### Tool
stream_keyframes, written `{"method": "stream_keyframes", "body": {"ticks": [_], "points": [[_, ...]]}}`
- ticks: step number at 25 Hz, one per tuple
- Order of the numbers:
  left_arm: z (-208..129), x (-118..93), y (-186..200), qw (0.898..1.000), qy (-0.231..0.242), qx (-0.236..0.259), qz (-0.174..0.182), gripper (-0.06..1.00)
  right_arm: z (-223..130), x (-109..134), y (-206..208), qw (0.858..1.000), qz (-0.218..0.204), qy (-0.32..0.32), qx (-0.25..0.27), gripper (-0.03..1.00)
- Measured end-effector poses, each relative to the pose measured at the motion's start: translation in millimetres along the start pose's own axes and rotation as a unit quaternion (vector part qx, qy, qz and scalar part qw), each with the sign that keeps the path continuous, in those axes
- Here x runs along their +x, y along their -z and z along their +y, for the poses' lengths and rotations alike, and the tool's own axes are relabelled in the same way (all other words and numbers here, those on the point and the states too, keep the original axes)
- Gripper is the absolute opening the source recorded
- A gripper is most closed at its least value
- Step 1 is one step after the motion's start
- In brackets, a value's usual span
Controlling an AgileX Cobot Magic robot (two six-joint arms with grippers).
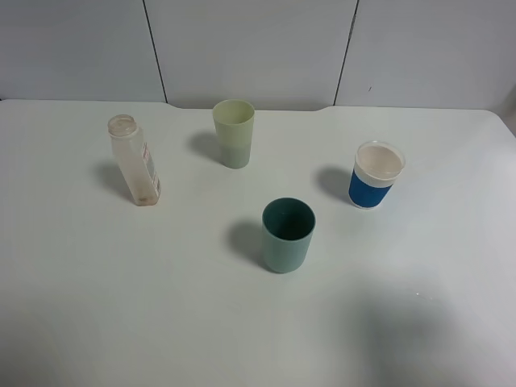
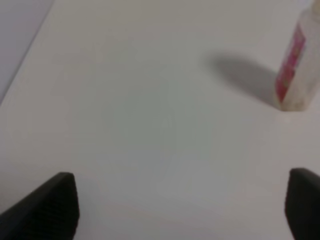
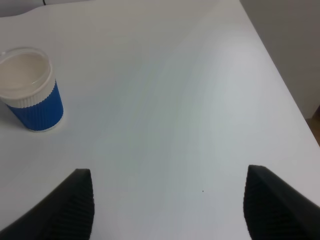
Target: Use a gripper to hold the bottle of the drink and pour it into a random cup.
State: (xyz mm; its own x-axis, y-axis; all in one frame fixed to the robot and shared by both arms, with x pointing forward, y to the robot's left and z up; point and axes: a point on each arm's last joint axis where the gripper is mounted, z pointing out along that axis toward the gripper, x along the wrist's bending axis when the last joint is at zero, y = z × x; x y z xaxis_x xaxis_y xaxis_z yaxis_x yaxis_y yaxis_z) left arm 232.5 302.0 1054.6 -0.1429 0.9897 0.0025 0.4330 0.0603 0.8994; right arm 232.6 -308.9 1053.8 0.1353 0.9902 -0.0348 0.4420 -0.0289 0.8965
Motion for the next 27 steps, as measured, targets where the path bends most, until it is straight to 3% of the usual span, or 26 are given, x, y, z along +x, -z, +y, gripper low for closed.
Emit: {"method": "stream_keyframes", "body": {"ticks": [27], "points": [[0.0, -0.1, 0.0, 1.000, 0.002, 0.000, 0.004, 0.82, 0.0, 0.0, 0.0, 1.000, 0.000, 0.000, 0.000, 0.63]]}}
